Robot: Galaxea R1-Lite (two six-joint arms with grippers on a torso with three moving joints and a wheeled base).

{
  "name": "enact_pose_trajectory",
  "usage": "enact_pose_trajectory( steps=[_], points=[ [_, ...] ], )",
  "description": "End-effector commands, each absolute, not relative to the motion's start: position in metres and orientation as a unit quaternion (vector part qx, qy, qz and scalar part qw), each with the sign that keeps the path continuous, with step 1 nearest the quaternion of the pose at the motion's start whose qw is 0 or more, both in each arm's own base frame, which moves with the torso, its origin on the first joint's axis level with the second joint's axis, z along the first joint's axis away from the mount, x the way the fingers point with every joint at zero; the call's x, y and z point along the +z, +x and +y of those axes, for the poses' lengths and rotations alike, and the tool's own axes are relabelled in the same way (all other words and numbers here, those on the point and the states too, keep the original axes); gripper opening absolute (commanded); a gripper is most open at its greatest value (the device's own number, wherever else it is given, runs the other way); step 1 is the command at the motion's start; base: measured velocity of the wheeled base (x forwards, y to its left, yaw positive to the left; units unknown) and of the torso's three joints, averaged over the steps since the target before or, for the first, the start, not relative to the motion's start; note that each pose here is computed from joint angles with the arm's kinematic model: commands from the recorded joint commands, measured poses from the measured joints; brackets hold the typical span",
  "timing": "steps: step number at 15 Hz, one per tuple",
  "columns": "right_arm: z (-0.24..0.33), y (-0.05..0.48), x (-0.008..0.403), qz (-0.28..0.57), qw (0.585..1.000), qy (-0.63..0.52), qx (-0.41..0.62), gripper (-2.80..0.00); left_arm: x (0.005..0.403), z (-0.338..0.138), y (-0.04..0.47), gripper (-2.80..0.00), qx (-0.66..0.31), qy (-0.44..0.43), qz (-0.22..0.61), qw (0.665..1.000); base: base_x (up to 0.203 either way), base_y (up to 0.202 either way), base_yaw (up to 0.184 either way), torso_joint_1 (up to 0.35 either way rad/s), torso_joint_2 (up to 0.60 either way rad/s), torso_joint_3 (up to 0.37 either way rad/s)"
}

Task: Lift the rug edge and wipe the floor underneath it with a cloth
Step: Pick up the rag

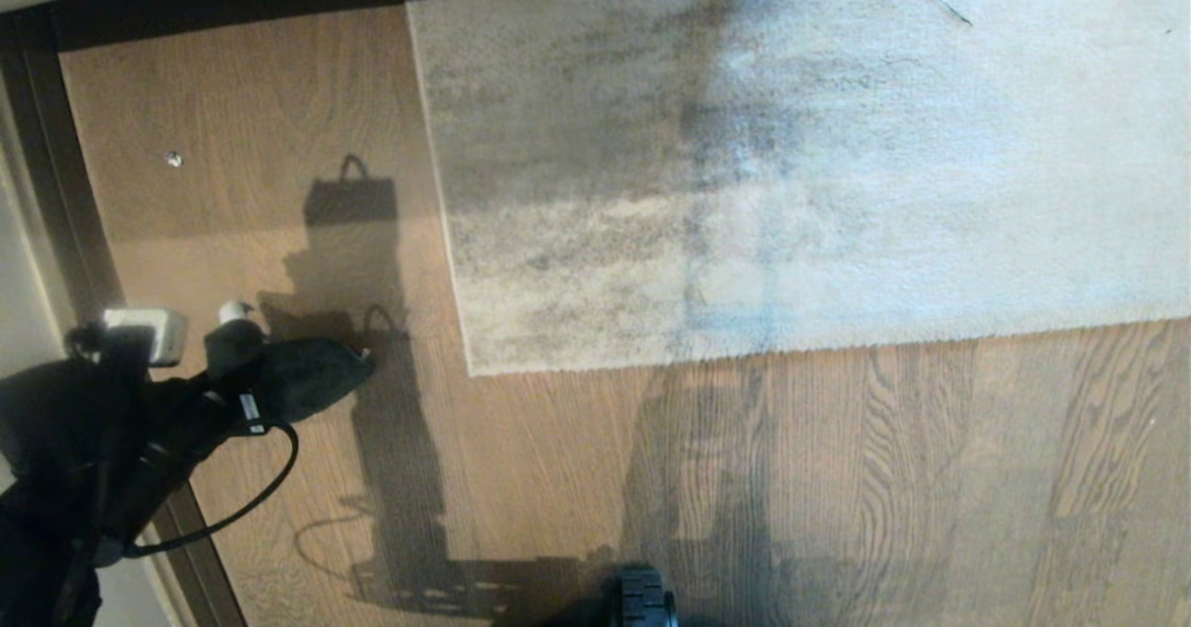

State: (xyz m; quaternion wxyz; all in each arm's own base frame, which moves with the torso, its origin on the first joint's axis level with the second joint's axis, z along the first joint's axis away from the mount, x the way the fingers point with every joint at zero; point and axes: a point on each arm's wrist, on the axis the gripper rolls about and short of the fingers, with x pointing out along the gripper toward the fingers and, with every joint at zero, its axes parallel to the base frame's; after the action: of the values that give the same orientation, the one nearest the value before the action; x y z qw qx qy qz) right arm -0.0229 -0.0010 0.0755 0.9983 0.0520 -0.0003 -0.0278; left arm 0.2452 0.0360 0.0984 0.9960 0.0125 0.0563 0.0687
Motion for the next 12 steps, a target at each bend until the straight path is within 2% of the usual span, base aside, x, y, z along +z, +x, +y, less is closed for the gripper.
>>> enact_pose_trajectory(
  steps=[1, 4, 12],
  points=[
    [-0.001, -0.023, 0.076, -0.001, 0.998, 0.052, -0.028, -2.80, 0.119, 0.032, 0.217, -2.80, 0.070, 0.016, 0.009, 0.997, 0.000, 0.000, 0.000, 0.000, 0.00, 0.000],
    [-0.001, -0.023, 0.076, -0.001, 0.998, 0.052, -0.028, -2.80, 0.123, 0.026, 0.190, -2.80, 0.065, 0.014, 0.006, 0.998, 0.000, 0.000, 0.000, 0.000, 0.00, 0.000],
    [-0.001, -0.023, 0.076, -0.001, 0.998, 0.053, -0.028, -2.80, 0.151, 0.023, 0.156, -2.80, 0.070, 0.004, -0.076, 0.995, 0.000, 0.000, 0.000, 0.000, 0.00, 0.000]
  ],
)
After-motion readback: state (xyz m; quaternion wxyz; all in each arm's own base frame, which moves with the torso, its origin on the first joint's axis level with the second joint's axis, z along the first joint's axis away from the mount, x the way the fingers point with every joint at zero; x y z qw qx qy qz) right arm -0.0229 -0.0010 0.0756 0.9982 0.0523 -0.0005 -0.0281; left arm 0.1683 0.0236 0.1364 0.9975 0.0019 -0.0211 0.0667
